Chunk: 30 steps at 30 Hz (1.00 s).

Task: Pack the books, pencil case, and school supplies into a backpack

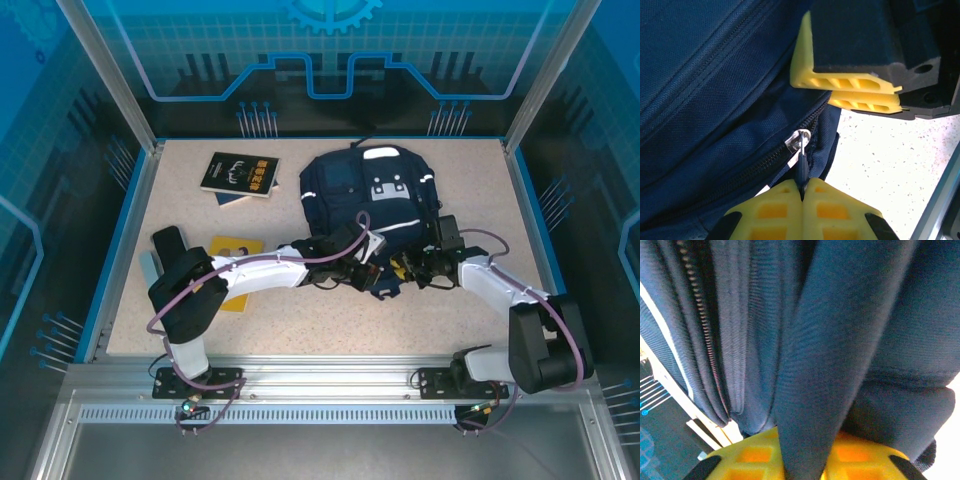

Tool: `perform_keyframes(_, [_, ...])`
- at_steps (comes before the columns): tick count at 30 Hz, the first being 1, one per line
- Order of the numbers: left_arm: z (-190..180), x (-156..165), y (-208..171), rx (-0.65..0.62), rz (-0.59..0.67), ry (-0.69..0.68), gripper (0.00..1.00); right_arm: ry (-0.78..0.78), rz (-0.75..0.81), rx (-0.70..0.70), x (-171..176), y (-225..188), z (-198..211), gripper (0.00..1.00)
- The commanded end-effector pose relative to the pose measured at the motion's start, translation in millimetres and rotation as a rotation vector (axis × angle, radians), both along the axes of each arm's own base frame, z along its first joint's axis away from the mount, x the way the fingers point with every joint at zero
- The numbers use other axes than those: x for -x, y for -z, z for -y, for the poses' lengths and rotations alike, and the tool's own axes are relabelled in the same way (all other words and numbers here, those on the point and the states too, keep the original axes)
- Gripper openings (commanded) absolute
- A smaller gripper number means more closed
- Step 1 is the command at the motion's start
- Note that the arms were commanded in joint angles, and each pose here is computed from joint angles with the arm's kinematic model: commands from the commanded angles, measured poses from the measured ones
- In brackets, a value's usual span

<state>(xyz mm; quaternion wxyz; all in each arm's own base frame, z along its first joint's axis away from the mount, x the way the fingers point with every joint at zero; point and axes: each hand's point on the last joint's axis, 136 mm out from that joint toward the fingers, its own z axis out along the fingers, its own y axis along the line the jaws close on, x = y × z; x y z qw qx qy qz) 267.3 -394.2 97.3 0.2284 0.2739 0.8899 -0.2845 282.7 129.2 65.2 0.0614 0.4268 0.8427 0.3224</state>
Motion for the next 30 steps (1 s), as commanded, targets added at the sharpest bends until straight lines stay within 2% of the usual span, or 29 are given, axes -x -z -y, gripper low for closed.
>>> perform_keyframes(1, [-13.2, 0.8, -23.7, -0.037, 0.068, 0.005, 0.00, 0.003, 0.028, 0.093, -3.2, 0.5, 12.2, 0.15])
perform_keyframes(6, [-63.8, 11.5, -7.1, -0.231, 0.106, 0.037, 0.00, 0.006, 0.056, 0.159, 2.8, 0.4, 27.2, 0.10])
perform_keyframes(12, [-110.0, -0.4, 1.3, -0.308, 0.093, -0.045, 0.00, 0.012, 0.054, 0.222, 9.0, 1.8, 41.2, 0.08])
perform_keyframes(21, [-148.9, -43.8, 14.9, -0.373, 0.087, -0.218, 0.00, 0.034, 0.066, 0.296, 15.0, -4.2, 57.8, 0.08])
perform_keyframes(30, [-169.9, -80.3, 20.4, -0.486, 0.148, -0.275, 0.00, 0.037, 0.099, 0.314, 17.2, -9.0, 63.1, 0.08])
